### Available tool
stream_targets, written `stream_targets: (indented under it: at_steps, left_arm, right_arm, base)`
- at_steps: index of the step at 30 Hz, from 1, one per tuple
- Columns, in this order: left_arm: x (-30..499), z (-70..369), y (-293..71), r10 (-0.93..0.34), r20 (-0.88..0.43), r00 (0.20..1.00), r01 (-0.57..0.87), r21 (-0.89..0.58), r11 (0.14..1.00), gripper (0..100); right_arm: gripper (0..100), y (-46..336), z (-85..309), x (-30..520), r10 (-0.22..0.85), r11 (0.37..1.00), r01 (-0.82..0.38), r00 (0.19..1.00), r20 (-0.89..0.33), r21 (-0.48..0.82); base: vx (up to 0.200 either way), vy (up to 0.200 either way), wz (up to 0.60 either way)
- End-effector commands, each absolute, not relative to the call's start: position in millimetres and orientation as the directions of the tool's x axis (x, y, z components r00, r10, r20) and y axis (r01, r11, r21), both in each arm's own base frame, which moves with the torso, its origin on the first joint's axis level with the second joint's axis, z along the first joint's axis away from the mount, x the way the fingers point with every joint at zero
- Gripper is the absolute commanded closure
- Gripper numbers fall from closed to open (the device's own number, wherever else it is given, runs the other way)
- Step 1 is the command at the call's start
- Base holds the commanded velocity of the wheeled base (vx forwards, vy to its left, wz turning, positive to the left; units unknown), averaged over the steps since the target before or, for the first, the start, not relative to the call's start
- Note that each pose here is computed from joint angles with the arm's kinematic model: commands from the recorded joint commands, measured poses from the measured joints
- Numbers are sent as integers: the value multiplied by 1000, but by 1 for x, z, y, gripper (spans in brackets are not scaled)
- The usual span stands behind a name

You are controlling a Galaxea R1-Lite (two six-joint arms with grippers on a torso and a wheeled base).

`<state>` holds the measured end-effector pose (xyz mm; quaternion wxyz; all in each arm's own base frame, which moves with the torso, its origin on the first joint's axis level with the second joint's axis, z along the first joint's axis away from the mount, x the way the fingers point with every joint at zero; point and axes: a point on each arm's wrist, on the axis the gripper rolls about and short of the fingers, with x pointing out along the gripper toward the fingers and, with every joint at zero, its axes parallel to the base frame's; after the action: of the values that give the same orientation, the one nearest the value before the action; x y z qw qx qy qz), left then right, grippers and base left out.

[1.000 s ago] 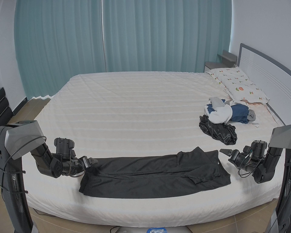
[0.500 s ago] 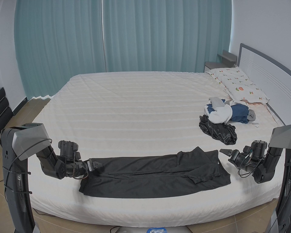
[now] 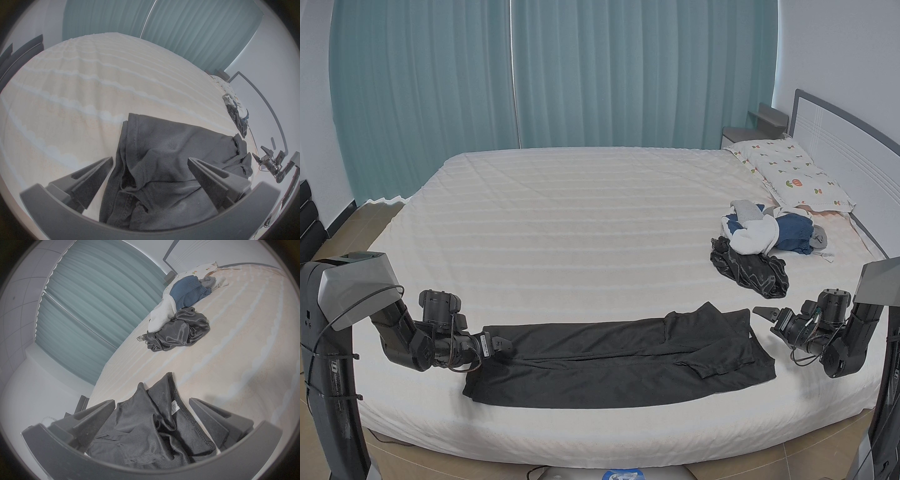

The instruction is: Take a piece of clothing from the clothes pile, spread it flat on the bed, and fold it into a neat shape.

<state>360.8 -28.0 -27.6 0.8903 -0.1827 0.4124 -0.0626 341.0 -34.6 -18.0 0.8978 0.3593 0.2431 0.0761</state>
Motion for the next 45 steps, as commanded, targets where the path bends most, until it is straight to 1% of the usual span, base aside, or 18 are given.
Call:
stream_targets:
  at_steps: [1, 9, 18, 25, 35, 36, 45]
  left_arm:
    - [353, -5, -27, -264, -680, 684, -23, -382, 924, 0]
    - [357, -4, -28, -275, -670, 690, -9, -387, 922, 0]
    - [365, -27, -22, -265, -700, 663, -11, -364, 931, 0]
    - [364, -30, -21, -341, -693, 635, 50, -404, 913, 0]
    - [363, -33, -26, -352, -695, 627, 67, -402, 913, 0]
    - [363, -33, -28, -356, -695, 625, 72, -402, 913, 100]
    - [361, -35, -29, -357, -701, 618, 73, -401, 913, 100]
  right_arm:
    - [0, -35, -18, 341, 311, 730, 37, 871, -380, 682]
    - [0, -35, -19, 341, 311, 730, 39, 870, -383, 683]
    - [0, -32, -19, 341, 319, 731, 33, 866, -384, 682]
    - [0, -32, -19, 342, 318, 731, 32, 868, -382, 682]
    - [0, -32, -19, 342, 319, 731, 31, 867, -382, 682]
    - [0, -32, -19, 342, 319, 731, 31, 867, -382, 682]
    - [0, -32, -18, 341, 318, 730, 32, 868, -380, 682]
  base:
    - [0, 0, 0]
    - [0, 0, 0]
    - [0, 0, 0]
    - [0, 0, 0]
    - [0, 0, 0]
    - [0, 0, 0]
    - [0, 0, 0]
